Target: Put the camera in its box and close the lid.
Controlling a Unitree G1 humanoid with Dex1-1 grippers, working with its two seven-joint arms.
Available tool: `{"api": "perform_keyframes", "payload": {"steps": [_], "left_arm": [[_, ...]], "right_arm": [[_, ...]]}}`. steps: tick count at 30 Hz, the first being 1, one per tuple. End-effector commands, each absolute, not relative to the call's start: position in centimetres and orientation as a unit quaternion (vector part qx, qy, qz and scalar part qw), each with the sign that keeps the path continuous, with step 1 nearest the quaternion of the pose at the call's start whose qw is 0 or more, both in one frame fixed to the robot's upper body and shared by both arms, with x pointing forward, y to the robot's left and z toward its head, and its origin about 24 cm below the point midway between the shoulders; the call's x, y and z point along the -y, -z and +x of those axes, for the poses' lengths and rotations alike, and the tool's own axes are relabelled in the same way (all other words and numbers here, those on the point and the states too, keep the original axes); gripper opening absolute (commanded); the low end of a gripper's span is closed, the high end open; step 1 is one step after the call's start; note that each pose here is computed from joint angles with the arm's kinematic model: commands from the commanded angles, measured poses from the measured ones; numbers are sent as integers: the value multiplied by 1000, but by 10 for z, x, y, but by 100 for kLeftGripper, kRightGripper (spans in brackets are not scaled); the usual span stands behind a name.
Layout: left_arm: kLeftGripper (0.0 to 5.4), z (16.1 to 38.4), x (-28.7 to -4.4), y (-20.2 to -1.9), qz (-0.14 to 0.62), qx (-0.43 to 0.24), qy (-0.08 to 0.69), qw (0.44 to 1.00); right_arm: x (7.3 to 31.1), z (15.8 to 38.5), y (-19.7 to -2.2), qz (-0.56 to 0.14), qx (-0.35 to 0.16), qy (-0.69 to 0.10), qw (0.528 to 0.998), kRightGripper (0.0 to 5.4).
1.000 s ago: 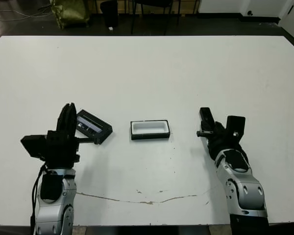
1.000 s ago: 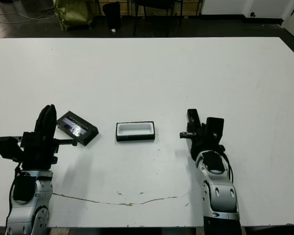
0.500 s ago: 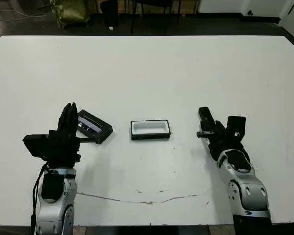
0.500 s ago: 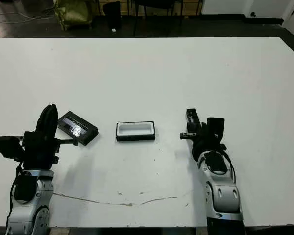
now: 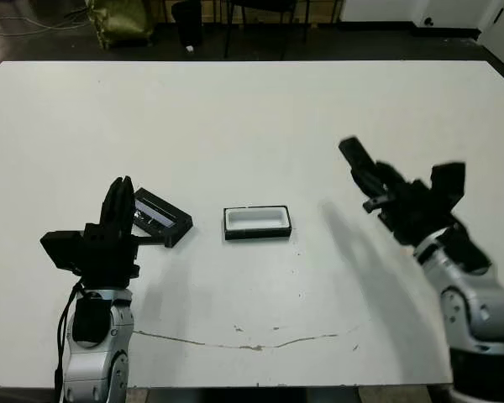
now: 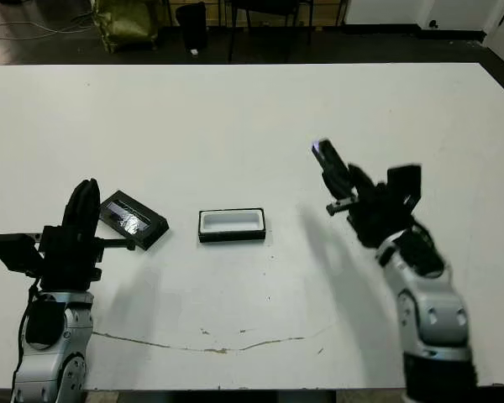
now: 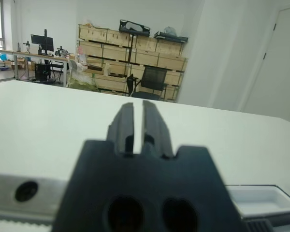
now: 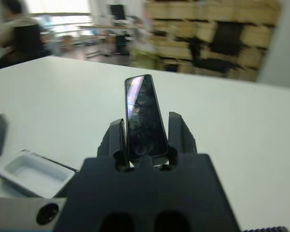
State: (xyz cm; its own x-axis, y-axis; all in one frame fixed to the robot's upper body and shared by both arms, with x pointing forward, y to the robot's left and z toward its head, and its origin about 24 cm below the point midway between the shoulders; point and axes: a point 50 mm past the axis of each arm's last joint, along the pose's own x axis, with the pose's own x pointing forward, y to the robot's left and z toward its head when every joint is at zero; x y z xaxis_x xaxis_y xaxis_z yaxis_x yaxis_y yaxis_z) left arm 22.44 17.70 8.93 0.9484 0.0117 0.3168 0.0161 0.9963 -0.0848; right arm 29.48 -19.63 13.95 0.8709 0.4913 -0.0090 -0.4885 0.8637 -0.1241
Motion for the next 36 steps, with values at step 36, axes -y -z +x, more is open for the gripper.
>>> {"api": "perform_keyframes", "payload": {"steps": [36], "left_arm": [[0,217,-176,-79,-41,139,-12,989]], "right_arm": [[111,341,-132,-304,-168,-631,694,36]]}}
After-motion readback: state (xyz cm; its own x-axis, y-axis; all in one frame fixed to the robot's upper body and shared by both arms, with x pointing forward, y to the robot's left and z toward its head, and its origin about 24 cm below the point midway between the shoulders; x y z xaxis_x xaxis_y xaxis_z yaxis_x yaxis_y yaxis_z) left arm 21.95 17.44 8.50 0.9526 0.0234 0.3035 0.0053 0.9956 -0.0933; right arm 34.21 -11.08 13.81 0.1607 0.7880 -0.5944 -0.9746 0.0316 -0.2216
